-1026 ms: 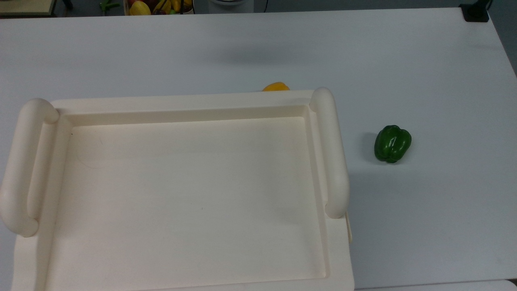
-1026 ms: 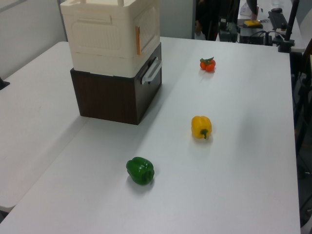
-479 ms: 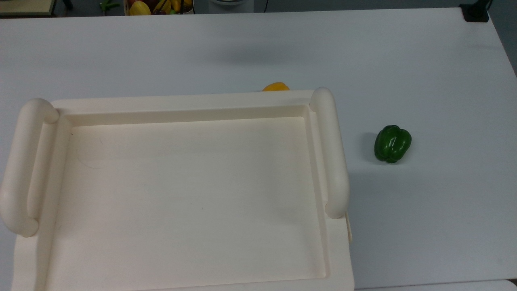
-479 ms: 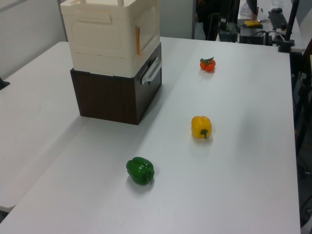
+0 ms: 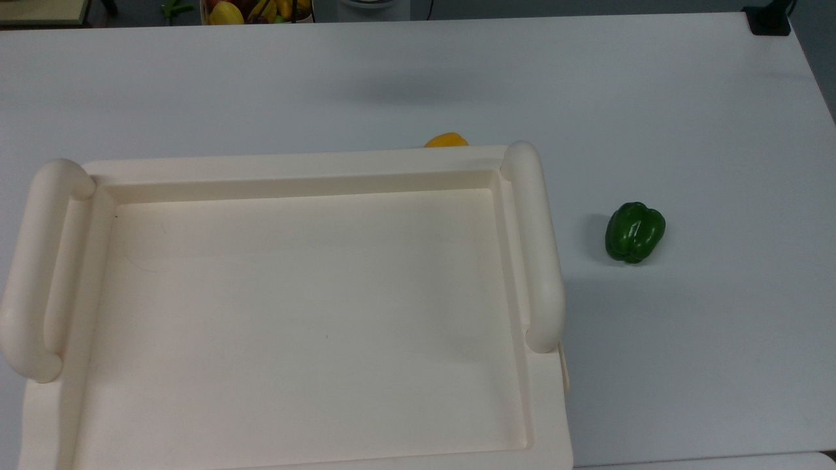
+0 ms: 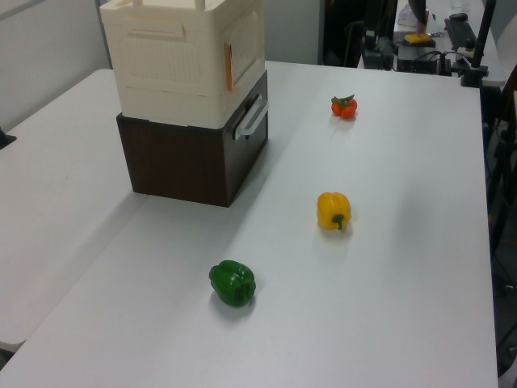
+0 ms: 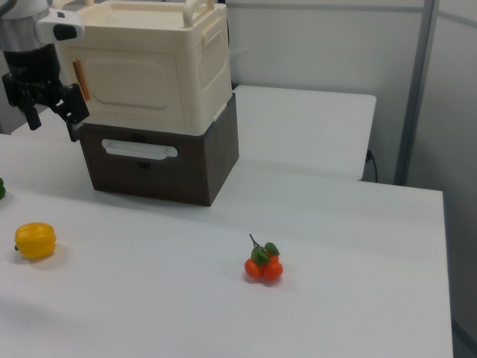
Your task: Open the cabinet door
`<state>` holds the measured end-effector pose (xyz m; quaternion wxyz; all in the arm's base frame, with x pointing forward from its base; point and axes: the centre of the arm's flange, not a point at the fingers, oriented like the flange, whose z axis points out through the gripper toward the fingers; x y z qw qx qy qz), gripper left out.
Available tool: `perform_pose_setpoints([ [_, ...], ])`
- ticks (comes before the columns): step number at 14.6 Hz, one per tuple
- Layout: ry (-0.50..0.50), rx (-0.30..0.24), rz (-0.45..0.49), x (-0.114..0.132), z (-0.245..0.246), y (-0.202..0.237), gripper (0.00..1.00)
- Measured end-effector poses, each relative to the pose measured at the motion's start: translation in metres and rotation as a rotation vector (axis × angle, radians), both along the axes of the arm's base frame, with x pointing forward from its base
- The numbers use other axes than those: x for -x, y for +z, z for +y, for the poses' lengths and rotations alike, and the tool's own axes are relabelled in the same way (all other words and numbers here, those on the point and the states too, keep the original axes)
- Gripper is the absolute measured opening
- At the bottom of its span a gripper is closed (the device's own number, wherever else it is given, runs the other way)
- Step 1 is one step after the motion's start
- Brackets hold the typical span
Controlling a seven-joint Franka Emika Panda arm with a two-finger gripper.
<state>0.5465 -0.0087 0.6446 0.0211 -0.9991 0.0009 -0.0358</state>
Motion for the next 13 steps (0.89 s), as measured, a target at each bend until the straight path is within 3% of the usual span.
perform_pose_setpoints([
  [5, 0.037, 0.003, -0.032, -0.003, 0.006, 0.003, 1.0],
  [9, 0.063, 0.005, -0.148, -0.014, 0.022, 0.013, 0.97],
  [13, 0.065, 0.005, -0.331, -0.032, 0.028, 0.023, 1.0],
])
